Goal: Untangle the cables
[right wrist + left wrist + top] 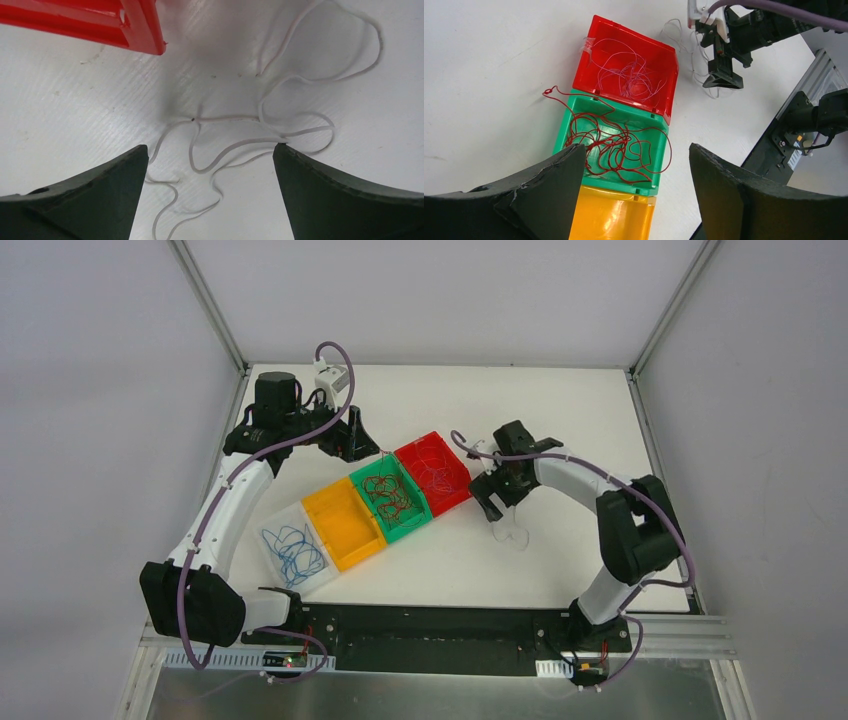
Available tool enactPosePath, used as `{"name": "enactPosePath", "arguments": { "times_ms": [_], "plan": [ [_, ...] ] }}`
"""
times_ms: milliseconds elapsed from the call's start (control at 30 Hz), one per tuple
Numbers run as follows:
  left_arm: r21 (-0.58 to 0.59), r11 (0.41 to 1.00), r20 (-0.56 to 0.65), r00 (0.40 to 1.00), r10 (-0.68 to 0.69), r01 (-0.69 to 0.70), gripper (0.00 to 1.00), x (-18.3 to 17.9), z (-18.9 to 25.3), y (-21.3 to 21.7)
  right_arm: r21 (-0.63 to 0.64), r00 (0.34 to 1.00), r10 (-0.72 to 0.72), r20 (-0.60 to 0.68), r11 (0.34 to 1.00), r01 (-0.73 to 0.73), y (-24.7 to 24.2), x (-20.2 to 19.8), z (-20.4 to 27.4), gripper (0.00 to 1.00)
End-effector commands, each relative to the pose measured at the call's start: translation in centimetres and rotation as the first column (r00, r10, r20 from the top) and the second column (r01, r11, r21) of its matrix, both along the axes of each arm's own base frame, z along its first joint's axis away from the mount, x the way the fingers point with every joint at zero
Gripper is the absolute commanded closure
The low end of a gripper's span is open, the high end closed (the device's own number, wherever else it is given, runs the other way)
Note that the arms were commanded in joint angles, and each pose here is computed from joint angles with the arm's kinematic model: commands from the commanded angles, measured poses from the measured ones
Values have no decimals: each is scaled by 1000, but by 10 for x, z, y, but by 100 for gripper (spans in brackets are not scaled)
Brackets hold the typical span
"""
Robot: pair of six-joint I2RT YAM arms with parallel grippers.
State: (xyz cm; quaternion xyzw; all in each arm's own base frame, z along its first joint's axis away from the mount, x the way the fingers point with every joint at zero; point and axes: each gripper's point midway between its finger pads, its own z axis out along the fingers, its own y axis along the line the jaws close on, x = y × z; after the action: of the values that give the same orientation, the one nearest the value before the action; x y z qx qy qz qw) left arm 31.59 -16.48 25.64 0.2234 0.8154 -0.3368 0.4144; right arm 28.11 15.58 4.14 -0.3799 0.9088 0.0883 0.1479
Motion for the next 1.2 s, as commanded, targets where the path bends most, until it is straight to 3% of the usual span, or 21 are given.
{"name": "enactPosePath", "arguments": {
  "times_ms": [0,200,267,367,567,667,833,1167],
  "plan": [
    [-6,1000,63,998,4,-3,22,-1,23,-1,-108,1000,-23,2,994,23,-11,4,-17,1],
    [-3,1000,66,998,4,-4,22,0,23,-1,-116,999,-21,-44,993,16,-9,0,-29,2],
    [0,1000,67,998,3,-3,22,0,22,0,-116,998,1,-67,993,-9,-9,-4,-34,11],
    [6,1000,72,997,4,-5,22,1,22,0,-114,994,43,-102,992,-54,-12,-15,-37,37],
    [9,1000,67,998,4,-4,22,1,20,1,-94,987,98,-127,990,-110,-16,-33,-33,100],
    [6,1000,73,997,-5,5,22,2,22,-1,-38,989,114,-99,992,-118,-7,-31,-13,100],
    [-14,999,104,993,-45,47,22,0,37,-6,147,990,136,39,979,-140,12,-29,59,100],
    [-23,976,236,950,-203,215,20,-13,76,-33,424,971,112,209,885,-193,20,-60,198,100]
  ]
}}
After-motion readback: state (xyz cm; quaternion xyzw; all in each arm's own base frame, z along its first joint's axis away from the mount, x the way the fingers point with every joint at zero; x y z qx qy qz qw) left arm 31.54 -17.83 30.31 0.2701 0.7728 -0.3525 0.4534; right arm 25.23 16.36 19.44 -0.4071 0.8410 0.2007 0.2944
